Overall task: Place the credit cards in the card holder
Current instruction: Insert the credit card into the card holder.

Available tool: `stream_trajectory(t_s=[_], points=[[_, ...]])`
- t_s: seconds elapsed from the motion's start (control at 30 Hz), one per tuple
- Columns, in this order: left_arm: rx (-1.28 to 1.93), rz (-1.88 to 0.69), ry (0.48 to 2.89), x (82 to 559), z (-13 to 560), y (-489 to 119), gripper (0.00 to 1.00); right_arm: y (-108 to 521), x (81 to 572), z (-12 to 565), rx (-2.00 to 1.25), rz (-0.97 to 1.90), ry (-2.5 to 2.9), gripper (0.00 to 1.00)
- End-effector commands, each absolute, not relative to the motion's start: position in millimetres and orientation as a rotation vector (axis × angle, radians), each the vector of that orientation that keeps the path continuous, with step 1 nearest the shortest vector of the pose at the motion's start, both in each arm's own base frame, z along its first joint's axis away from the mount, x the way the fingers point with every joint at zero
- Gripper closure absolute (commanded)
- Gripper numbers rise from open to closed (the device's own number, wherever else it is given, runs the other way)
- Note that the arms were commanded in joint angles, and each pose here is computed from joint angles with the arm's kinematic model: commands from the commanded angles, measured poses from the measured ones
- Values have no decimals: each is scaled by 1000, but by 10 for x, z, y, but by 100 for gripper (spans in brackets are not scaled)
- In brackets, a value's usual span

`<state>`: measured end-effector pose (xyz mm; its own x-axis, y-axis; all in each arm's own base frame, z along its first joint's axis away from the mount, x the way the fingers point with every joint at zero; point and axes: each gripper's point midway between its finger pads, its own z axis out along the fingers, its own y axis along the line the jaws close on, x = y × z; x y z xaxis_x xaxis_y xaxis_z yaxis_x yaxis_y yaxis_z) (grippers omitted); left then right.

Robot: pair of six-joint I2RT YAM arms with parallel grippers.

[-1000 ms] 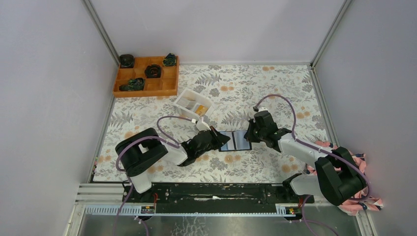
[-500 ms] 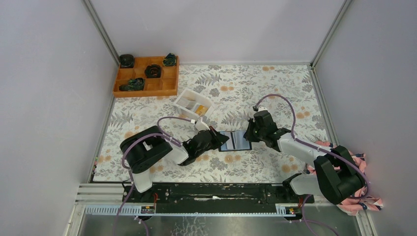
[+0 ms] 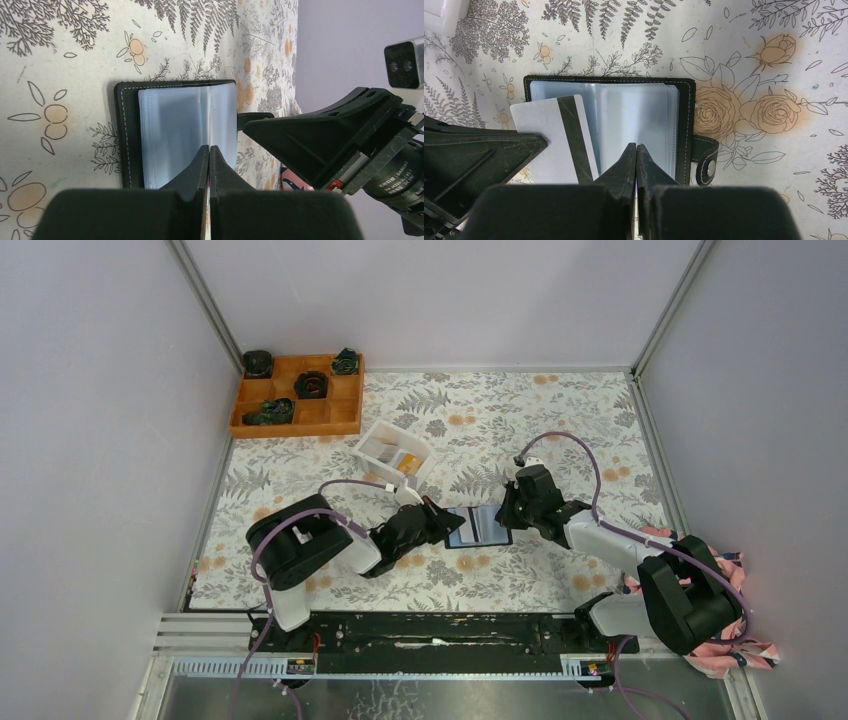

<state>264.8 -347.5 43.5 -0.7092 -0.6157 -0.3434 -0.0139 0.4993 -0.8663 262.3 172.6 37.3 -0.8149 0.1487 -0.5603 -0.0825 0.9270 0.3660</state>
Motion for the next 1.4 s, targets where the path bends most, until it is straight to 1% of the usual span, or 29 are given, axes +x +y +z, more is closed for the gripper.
stream_trajectory(t_s=[0.0, 1.0, 1.37], points=[[-525, -1273, 2047, 2678, 535, -3489, 100, 1761, 2696, 415, 45, 528, 2439, 100], [-581, -1286, 2045, 2713, 409, -3505, 100, 1749, 2660, 359, 49, 527, 2449, 100], [-577, -1310, 2004, 2735, 406, -3511, 100, 1736, 2641, 317, 52, 521, 2459, 100]])
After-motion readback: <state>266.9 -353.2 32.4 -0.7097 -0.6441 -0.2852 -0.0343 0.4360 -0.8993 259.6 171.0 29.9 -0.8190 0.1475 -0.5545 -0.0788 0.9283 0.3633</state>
